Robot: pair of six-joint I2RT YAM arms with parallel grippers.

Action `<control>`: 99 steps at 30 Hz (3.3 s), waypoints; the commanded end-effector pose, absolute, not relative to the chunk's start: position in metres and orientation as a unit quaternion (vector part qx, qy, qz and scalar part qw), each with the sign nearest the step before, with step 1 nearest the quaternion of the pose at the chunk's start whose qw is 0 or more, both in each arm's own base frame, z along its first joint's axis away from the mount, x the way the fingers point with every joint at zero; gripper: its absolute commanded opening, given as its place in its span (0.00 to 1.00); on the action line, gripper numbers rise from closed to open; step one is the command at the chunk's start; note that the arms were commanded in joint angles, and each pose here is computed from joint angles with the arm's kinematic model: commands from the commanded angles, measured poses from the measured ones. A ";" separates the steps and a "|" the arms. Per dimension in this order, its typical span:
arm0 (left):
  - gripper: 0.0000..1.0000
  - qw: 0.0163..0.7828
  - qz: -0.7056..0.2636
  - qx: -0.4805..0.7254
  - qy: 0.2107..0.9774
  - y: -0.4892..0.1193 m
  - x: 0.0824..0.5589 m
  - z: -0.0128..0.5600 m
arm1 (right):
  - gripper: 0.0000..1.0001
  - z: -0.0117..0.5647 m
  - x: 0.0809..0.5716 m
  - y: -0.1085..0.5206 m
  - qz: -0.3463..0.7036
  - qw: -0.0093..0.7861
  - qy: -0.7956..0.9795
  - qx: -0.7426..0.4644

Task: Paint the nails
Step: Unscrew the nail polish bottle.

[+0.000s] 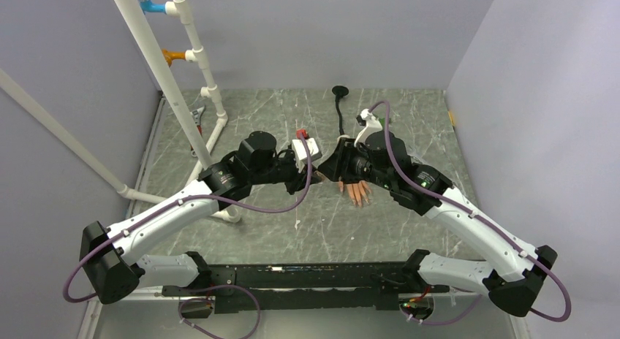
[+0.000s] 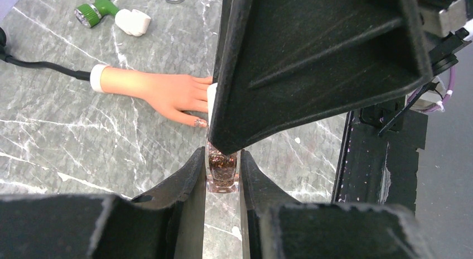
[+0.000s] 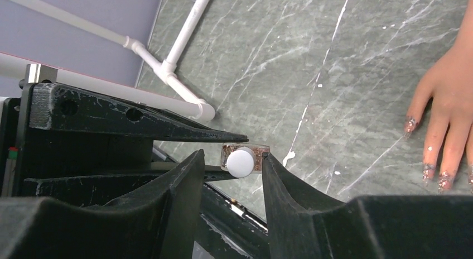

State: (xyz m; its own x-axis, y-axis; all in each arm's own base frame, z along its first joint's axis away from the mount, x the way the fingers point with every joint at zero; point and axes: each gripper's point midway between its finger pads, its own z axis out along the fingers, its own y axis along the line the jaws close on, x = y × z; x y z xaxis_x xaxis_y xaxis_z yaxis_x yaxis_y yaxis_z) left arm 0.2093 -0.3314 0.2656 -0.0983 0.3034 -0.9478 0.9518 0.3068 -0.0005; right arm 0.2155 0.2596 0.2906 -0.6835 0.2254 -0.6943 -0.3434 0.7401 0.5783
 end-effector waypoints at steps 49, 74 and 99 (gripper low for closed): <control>0.00 0.444 -0.444 0.572 0.528 -0.332 0.154 0.305 | 0.37 0.310 0.137 0.271 0.479 0.454 0.681 -0.316; 0.00 0.478 -0.395 0.500 0.604 -0.337 0.199 0.290 | 0.93 0.349 0.186 0.219 0.390 0.590 0.689 -0.159; 0.00 0.492 -0.463 0.486 0.554 -0.337 0.171 0.327 | 0.54 0.345 0.188 0.267 0.459 0.592 0.626 -0.216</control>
